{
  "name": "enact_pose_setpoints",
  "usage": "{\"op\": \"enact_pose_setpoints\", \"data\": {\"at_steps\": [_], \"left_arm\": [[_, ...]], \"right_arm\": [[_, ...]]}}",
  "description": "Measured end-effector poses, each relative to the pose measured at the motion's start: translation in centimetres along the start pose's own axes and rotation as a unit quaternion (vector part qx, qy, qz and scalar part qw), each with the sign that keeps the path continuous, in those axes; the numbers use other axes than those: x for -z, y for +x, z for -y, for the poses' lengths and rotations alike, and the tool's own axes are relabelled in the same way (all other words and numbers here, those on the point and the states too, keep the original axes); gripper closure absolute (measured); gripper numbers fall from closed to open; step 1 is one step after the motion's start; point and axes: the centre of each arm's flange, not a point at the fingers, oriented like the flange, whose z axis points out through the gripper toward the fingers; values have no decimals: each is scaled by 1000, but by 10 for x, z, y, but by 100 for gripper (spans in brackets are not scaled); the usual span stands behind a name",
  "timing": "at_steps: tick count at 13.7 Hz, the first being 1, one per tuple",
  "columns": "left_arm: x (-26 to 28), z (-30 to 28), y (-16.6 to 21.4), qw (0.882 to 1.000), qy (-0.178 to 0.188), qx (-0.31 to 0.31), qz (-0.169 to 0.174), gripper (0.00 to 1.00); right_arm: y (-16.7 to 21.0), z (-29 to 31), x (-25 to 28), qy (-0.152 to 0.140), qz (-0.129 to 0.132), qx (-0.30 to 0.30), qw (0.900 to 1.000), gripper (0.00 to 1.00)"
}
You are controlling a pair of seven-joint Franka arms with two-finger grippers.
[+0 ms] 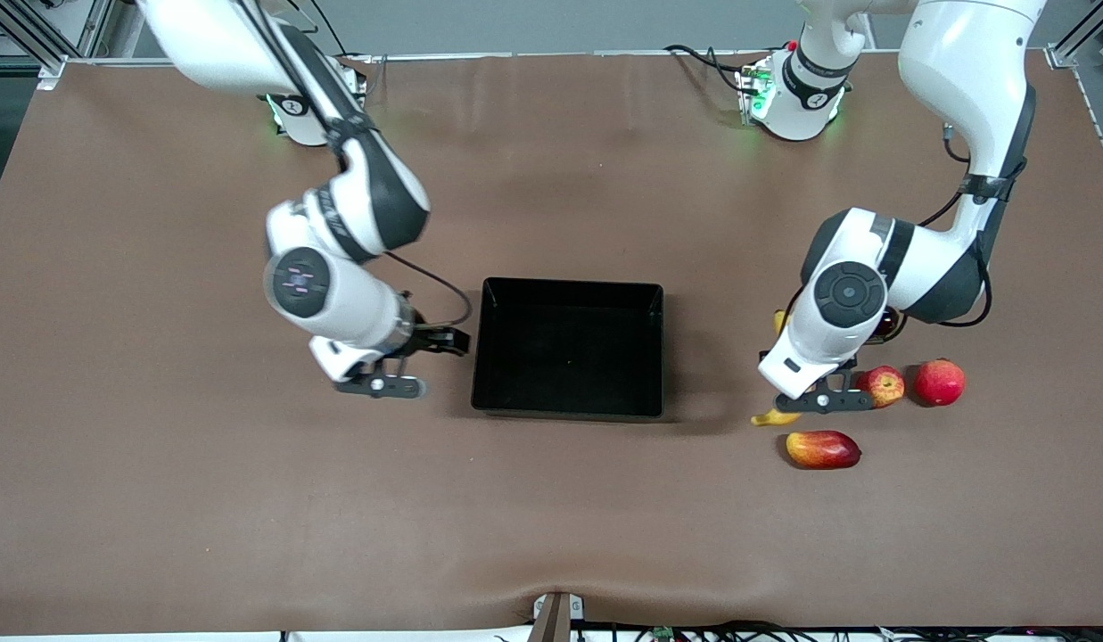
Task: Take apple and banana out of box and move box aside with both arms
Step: 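Place the banana near the fruits while the right gripper drags the tray away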
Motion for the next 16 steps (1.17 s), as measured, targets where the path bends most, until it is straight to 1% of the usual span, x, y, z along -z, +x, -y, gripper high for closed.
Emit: {"op": "enact_pose_setpoints", "data": {"at_steps": [2, 3, 5, 6, 7, 9, 10, 11, 12, 13, 14, 15, 16], "left_arm": [[-33, 9, -17, 1000, 7, -27, -9, 65], [-48, 12, -26, 999, 17, -40, -7, 65], [-71, 19, -40, 998, 34, -61, 5, 65], [-80, 19, -45, 997, 39, -69, 10, 65], [-86, 19, -48, 996, 40, -73, 15, 65], [-96, 19, -50, 996, 38, -74, 21, 65], [-100, 21, -50, 996, 36, -72, 24, 65], [-105, 23, -50, 997, 35, -71, 26, 65], [-108, 24, -49, 997, 33, -69, 28, 65], [-110, 24, -47, 997, 32, -69, 28, 60], [-111, 24, -46, 997, 32, -68, 28, 60], [-110, 23, -43, 997, 31, -68, 26, 54], [-107, 23, -40, 997, 30, -68, 21, 45]], "right_arm": [[1, 7, -36, -4, 1, 4, 1000, 13], [0, 13, -53, -3, -3, 3, 1000, 13], [-8, 31, -81, -2, -10, -2, 1000, 34], [-14, 39, -91, -3, -11, -1, 1000, 47], [-17, 43, -96, -5, -9, 1, 1000, 56], [-15, 39, -97, -8, -10, -3, 1000, 81], [-11, 34, -96, -9, -11, -7, 1000, 91], [-9, 30, -94, -10, -10, -10, 1000, 95], [-5, 26, -91, -12, -8, -14, 1000, 95], [-1, 19, -84, -15, -4, -20, 1000, 95], [4, 11, -71, -16, -1, -27, 1000, 95], [11, -1, -51, -16, 0, -35, 999, 95], [18, -17, -27, -16, 3, -39, 999, 95]]}}
